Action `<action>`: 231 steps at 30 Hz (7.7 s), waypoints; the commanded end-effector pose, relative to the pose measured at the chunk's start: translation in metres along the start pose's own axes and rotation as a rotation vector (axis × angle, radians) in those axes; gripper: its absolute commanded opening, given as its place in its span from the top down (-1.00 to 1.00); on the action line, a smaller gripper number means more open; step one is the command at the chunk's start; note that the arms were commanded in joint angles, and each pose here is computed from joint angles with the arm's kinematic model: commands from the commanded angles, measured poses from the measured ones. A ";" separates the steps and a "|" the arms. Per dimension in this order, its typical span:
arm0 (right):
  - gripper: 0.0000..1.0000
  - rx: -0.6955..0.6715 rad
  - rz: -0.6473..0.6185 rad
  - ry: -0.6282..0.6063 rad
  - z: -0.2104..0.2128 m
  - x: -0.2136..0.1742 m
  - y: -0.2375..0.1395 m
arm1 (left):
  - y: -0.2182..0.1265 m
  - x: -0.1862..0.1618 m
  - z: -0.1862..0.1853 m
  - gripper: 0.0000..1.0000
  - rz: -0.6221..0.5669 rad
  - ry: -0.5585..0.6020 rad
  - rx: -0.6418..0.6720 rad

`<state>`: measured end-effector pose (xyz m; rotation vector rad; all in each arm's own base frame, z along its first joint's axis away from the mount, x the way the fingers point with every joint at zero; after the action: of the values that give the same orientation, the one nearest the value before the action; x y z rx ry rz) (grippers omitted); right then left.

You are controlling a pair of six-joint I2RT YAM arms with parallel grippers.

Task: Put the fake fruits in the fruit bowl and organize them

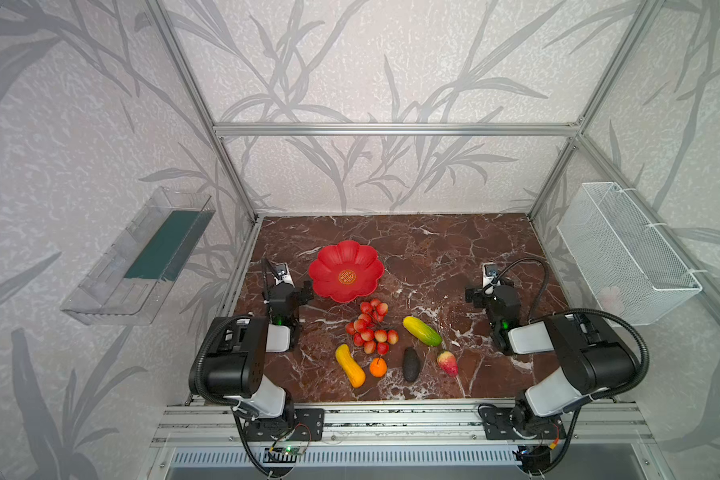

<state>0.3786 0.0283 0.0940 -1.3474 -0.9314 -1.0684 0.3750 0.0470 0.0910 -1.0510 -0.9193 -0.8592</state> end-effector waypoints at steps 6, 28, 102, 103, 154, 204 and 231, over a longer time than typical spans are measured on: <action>-0.98 -0.008 -0.018 0.009 0.000 0.007 0.004 | 0.003 0.010 0.003 -0.99 -0.031 0.006 0.013; -0.98 -0.002 -0.032 0.016 -0.001 0.006 0.000 | -0.012 0.011 -0.003 -0.98 -0.117 0.014 -0.025; 0.34 0.316 0.653 -0.024 0.140 -0.003 -0.210 | -0.192 0.091 0.070 -0.88 -0.034 -0.327 0.054; 0.34 0.338 0.629 -0.036 0.149 0.009 -0.207 | -0.192 0.091 0.071 -0.88 -0.034 -0.328 0.056; -0.82 0.649 0.473 -0.086 0.352 0.110 -0.058 | -0.195 0.050 -0.013 -0.60 0.332 -0.493 -0.372; -0.98 0.441 0.511 0.138 0.153 0.057 -0.118 | -0.231 -0.097 -0.153 0.26 0.781 -0.359 -0.596; -0.98 0.475 0.595 0.128 0.154 0.031 -0.127 | -0.125 0.103 -0.107 0.26 0.395 -0.357 -0.466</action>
<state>0.2862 0.1884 0.1687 -1.0565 -0.5914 -0.4553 0.2938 -0.1014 0.1825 -1.7698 -0.7619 -0.4673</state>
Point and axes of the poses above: each gripper's point midway between its finger pads, its own y axis out along the fingers, its own z axis along the line the jaws close on, x = y × z, the point moved 1 cm from there along -y, back along the fingers, and after that the axes turned 12 degrees about y, right-handed, at the moved point
